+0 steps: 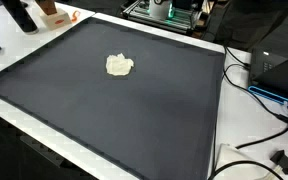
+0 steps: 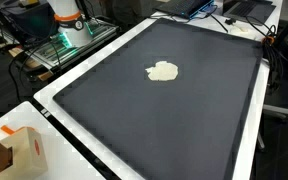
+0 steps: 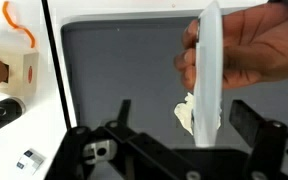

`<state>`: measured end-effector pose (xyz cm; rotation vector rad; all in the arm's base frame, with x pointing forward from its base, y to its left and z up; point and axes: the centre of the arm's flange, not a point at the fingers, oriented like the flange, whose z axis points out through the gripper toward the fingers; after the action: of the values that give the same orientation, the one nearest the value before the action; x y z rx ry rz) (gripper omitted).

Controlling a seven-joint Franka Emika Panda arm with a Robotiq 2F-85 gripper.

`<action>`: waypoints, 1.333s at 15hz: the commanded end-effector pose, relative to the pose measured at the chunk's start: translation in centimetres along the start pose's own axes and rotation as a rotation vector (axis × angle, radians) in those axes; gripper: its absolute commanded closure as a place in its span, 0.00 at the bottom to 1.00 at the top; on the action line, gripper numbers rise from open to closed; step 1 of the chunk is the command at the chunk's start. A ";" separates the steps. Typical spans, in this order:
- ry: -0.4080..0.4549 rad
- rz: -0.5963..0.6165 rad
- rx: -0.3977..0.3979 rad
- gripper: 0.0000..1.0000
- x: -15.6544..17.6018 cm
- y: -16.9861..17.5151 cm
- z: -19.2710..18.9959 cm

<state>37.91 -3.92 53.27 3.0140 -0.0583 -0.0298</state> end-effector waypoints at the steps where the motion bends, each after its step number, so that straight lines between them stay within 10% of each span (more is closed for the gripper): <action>1: 0.000 0.000 0.000 0.00 0.0 0.0 0.0; 3: 0.002 -0.006 0.007 0.00 0.0 -0.1 0.0; 14: 0.002 -0.032 -0.008 0.96 0.0 -0.3 0.0; 20: 0.002 -0.031 -0.008 0.96 0.1 -0.4 -0.1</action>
<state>37.99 -3.51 53.27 3.0069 -0.0119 -0.0305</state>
